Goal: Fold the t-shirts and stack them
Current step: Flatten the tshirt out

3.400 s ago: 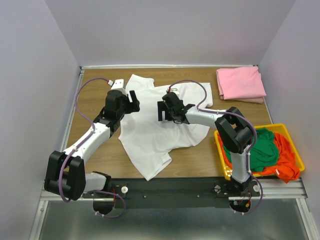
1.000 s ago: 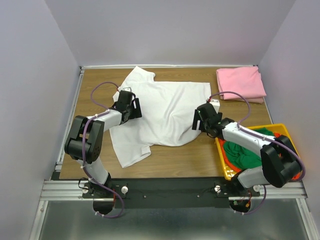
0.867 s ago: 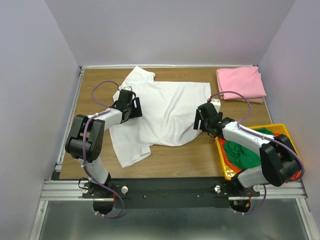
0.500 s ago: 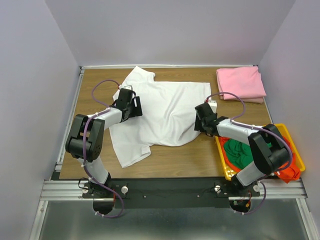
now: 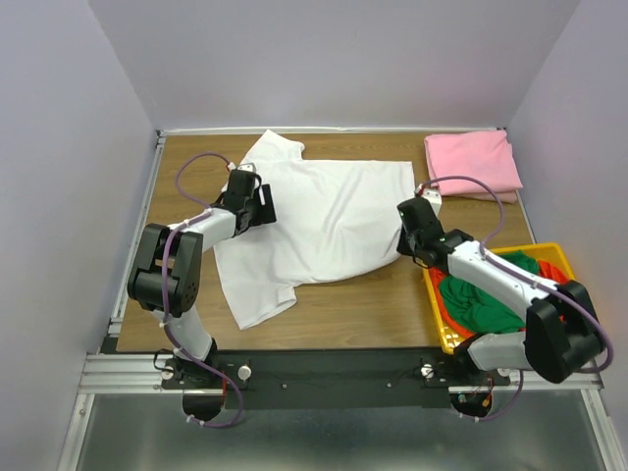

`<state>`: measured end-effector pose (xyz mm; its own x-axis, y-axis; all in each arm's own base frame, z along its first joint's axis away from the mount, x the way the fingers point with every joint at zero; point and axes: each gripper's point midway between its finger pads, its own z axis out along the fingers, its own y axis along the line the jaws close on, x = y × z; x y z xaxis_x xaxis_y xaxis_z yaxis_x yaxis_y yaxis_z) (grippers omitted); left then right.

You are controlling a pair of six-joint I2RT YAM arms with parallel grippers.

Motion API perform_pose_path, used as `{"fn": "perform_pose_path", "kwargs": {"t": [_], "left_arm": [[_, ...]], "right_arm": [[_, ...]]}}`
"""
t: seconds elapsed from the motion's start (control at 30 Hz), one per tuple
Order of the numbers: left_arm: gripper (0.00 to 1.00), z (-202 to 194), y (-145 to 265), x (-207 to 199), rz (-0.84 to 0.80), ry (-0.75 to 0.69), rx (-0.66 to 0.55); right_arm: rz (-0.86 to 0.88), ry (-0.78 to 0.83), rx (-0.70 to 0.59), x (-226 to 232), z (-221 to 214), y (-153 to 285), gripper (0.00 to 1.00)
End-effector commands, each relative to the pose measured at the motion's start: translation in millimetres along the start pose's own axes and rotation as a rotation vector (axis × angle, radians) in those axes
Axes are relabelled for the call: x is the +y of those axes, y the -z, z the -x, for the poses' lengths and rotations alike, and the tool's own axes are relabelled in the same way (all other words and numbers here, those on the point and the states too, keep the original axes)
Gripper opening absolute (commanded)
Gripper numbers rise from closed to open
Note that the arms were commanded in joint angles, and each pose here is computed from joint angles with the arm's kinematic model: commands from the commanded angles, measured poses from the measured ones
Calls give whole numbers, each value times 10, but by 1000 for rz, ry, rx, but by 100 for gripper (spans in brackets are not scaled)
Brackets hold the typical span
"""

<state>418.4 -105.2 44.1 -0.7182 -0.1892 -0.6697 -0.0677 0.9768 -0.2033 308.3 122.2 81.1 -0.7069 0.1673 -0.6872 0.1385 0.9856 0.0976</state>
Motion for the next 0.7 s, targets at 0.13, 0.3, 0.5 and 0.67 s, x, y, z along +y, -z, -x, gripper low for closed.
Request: {"fn": "perform_pose_path", "kwargs": {"t": [0.13, 0.3, 0.5, 0.67], "left_arm": [[85, 36, -34, 40, -2, -2, 1], [85, 77, 4, 21, -10, 2, -11], [85, 109, 123, -60, -15, 2, -39], [85, 5, 247, -348, -69, -16, -48]], "right_arm": [[-46, -22, 0, -212, 67, 377, 46], [-34, -24, -7, -145, 155, 372, 49], [7, 16, 64, 83, 46, 36, 49], [110, 19, 86, 385, 32, -177, 49]]}}
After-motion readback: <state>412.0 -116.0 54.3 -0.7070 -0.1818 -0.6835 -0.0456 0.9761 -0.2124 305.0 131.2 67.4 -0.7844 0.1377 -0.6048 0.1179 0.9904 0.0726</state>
